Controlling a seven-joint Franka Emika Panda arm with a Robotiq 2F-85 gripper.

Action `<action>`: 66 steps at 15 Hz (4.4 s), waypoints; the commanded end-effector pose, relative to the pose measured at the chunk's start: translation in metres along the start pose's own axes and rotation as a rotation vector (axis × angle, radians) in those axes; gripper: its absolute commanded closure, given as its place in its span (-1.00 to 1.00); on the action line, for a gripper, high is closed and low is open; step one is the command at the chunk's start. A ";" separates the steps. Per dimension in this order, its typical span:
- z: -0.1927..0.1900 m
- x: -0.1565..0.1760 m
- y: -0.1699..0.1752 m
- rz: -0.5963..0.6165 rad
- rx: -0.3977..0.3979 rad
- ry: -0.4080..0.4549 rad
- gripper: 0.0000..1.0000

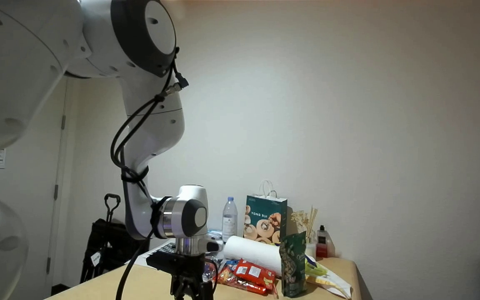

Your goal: Wipe the table with the napkin

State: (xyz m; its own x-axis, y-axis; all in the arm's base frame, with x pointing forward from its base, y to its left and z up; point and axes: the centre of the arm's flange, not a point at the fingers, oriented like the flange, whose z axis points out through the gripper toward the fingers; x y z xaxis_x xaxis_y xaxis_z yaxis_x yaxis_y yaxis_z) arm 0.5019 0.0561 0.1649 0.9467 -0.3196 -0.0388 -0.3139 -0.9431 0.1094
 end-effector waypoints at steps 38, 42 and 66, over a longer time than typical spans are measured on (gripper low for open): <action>0.012 0.005 0.023 0.792 -0.027 0.256 -1.00; 0.004 -0.002 0.026 0.813 -0.004 0.287 -1.00; 0.021 -0.014 0.042 0.964 0.009 0.277 -0.72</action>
State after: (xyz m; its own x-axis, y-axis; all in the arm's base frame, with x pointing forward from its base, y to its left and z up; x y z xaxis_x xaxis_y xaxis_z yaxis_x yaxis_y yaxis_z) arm 0.4782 0.0201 0.1579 0.2861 -0.9026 0.3217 -0.9484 -0.3146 -0.0392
